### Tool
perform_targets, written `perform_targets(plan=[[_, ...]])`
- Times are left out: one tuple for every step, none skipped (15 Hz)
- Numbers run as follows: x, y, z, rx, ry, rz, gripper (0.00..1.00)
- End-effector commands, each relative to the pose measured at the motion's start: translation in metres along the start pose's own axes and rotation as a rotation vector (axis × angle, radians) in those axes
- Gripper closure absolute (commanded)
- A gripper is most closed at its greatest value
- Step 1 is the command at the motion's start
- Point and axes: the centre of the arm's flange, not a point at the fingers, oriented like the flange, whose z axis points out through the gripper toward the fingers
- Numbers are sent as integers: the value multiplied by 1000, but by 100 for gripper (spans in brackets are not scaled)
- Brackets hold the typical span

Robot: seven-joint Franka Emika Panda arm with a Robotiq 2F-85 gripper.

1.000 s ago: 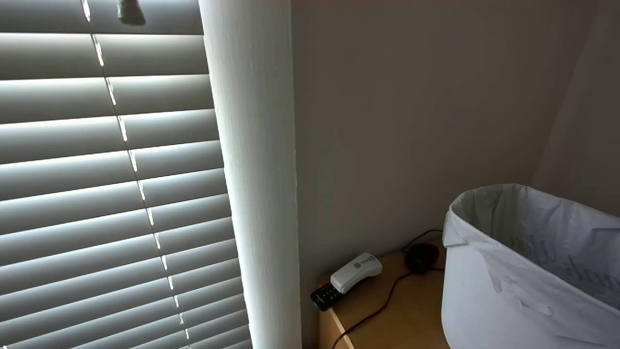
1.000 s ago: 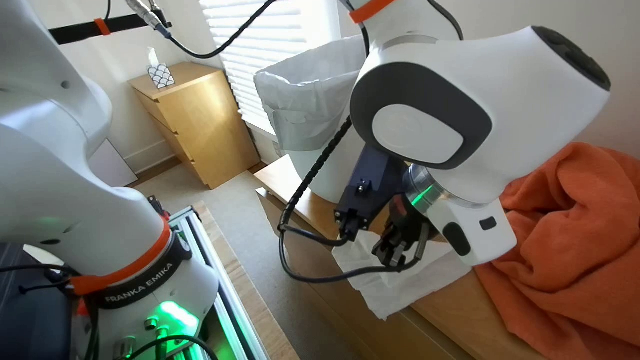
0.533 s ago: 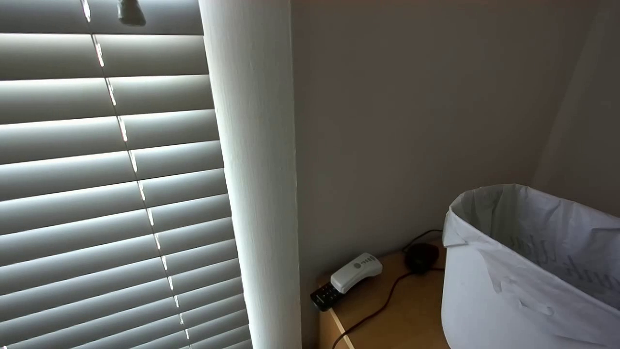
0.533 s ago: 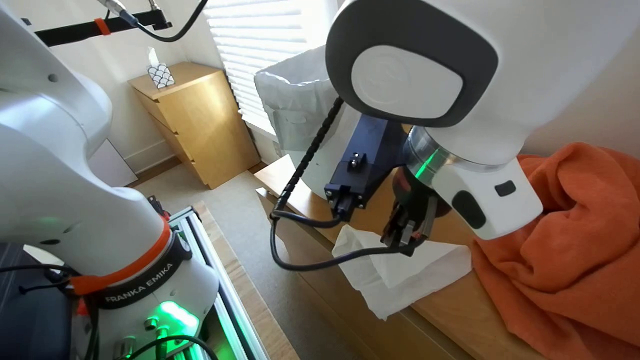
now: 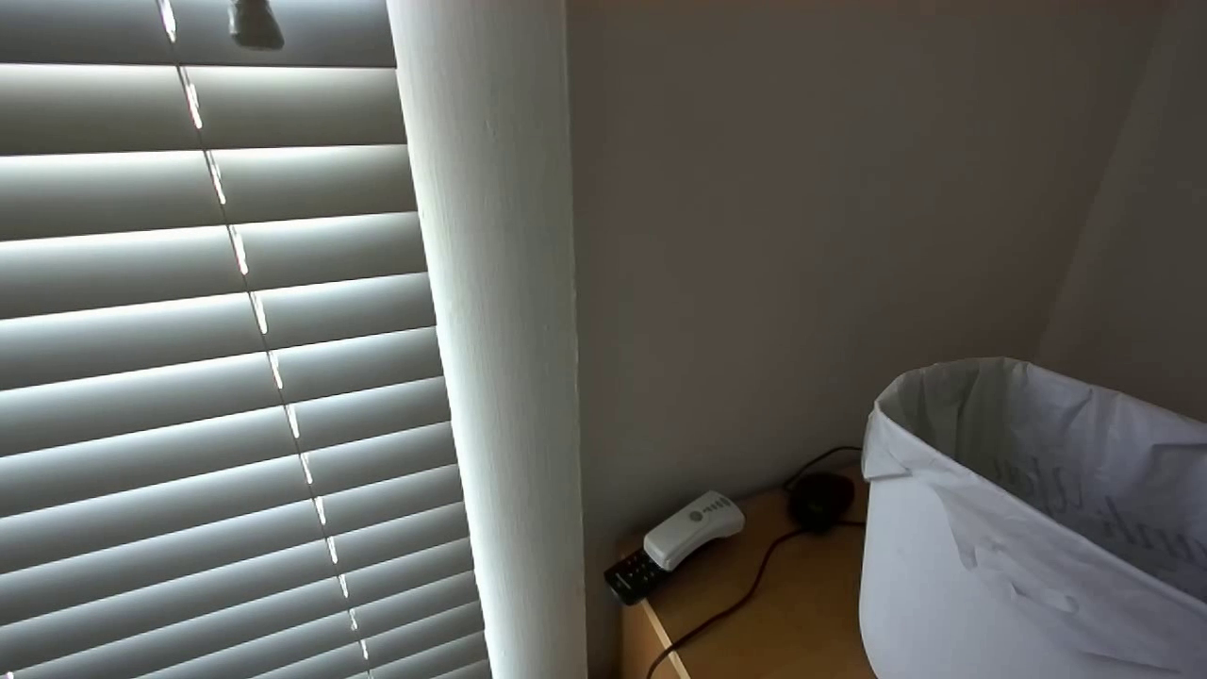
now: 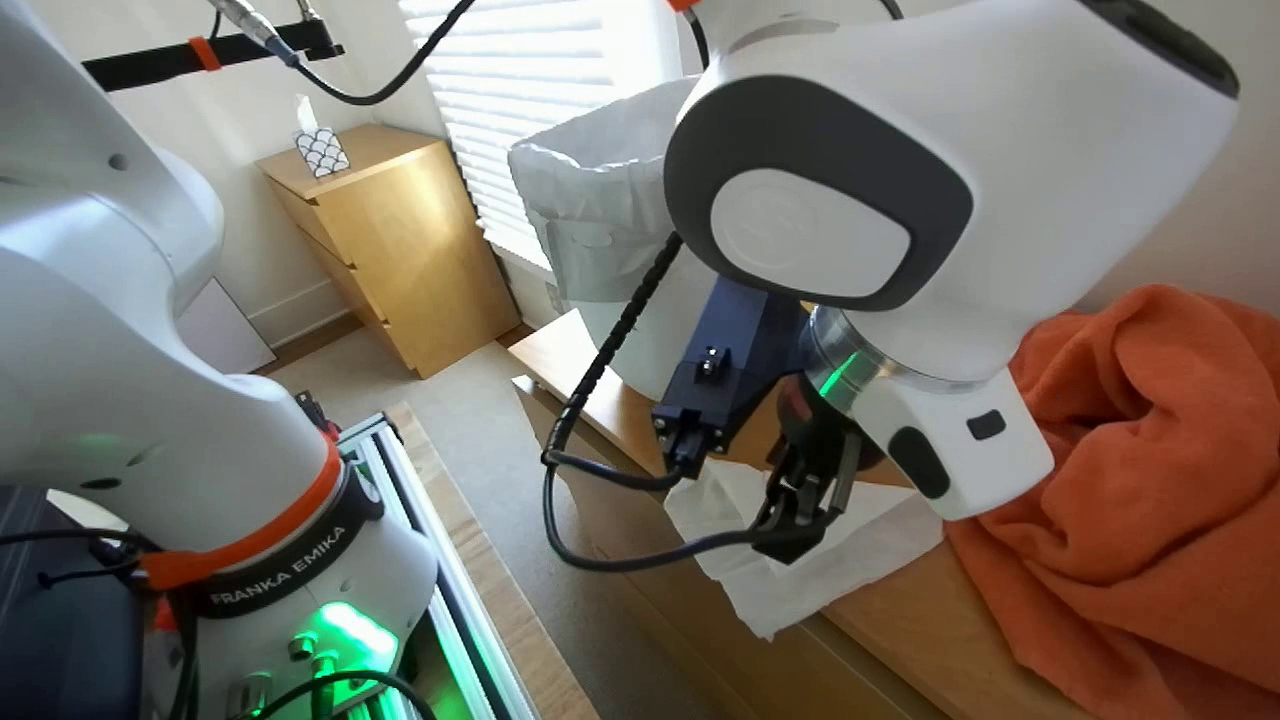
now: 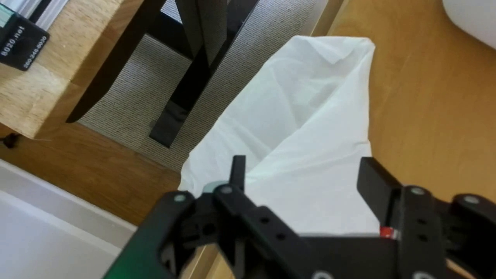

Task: Put the white napkin in the bin

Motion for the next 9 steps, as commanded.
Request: perform_targets(plan=[[13,2,20,-10,1,3,0],[15,2,24,-16,2,6,0],[17,3,27,-24,0,9,0],[18,3,30,-29,-1,7,0],[20,3,33,-34,-4,6,4],[21,3,35,-40,-6,5,10],[23,3,37,-44,-9,3,25],[25,3,38,-46,-13,2,31],[26,2,40,-49,-16,1,38]])
